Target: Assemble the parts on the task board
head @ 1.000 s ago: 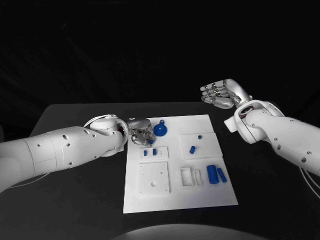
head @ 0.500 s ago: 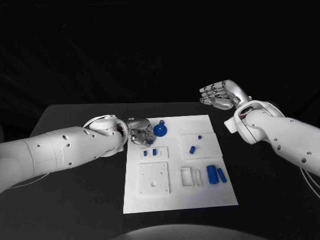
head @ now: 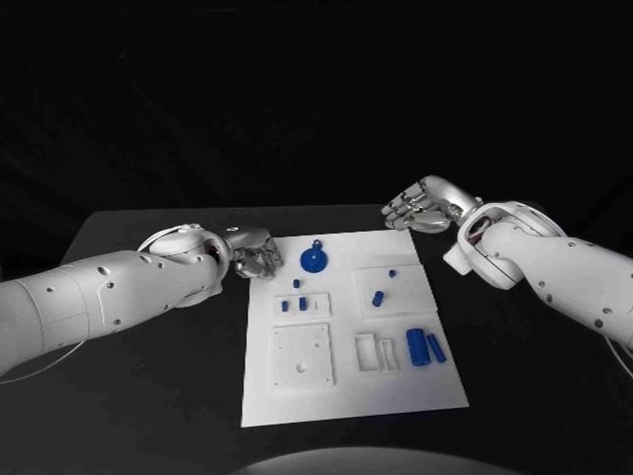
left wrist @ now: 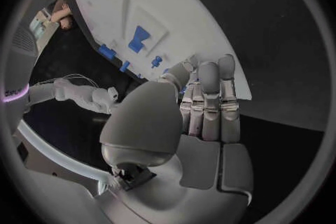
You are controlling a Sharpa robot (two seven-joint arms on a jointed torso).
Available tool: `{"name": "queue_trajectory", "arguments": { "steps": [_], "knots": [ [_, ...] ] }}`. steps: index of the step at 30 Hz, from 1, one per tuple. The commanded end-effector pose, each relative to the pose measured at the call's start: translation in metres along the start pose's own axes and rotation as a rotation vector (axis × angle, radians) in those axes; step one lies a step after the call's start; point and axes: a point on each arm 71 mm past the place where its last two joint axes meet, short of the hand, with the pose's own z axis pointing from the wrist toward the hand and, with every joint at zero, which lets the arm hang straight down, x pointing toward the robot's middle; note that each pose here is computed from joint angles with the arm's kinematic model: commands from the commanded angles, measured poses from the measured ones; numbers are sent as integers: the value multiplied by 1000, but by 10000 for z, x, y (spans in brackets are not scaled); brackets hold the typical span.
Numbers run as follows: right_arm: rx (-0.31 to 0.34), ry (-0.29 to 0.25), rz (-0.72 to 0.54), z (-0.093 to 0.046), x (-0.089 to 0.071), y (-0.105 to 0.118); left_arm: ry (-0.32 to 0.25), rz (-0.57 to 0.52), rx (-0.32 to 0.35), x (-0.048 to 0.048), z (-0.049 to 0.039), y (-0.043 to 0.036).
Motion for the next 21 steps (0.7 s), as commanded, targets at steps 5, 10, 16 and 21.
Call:
{"name": "queue_trajectory", "arguments": {
  "steps": [5, 10, 16, 21],
  "knots": [
    [40, 178, -238, -71, 160, -40, -100, -75, -49, -228, -66, 218],
    [49, 198, -353, -122, 220, -20, -223, -186, -68, -432, -117, 317],
    [72, 191, -471, -180, 271, 5, -357, -377, -76, -592, -169, 382],
    [88, 171, -549, -212, 324, 35, -388, -638, -98, -608, -187, 423]
  ]
}}
